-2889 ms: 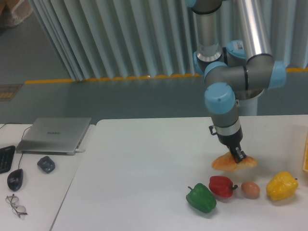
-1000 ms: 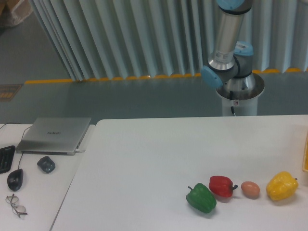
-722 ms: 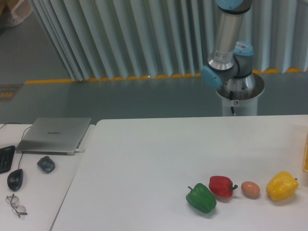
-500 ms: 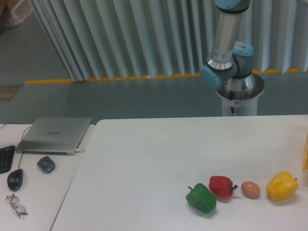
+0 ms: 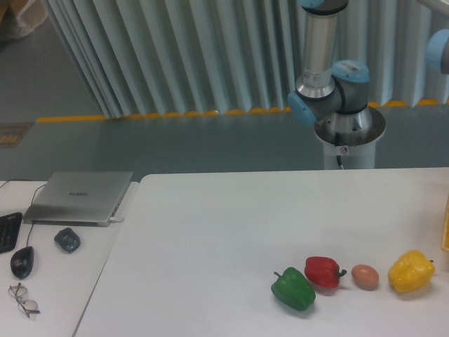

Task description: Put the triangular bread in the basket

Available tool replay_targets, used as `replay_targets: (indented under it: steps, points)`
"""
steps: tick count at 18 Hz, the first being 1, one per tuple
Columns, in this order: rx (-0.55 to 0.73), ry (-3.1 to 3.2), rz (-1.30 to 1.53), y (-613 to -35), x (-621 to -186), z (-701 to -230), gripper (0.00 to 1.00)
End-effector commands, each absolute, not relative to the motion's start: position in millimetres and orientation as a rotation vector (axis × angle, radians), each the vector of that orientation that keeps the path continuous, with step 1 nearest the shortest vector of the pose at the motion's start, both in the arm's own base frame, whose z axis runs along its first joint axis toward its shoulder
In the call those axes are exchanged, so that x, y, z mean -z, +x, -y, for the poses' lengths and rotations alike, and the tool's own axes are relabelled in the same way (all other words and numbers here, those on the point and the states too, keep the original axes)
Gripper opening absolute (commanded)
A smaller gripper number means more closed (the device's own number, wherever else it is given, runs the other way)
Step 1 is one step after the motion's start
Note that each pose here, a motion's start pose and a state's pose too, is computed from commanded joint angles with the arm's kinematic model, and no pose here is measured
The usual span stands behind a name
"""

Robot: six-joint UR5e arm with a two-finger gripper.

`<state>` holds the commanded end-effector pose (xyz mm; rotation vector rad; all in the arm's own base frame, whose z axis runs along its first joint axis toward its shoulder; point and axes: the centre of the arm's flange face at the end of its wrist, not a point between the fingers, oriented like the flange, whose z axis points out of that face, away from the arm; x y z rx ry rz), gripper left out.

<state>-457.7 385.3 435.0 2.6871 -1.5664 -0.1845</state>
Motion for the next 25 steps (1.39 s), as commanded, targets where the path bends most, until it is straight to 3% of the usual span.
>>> replay_targets:
  steps: [6, 25]
  points:
    - [0.202, 2.691, 1.572, -427, -439, -418, 1.00]
    - [0.154, 2.693, 1.538, -412, -425, -430, 1.00]
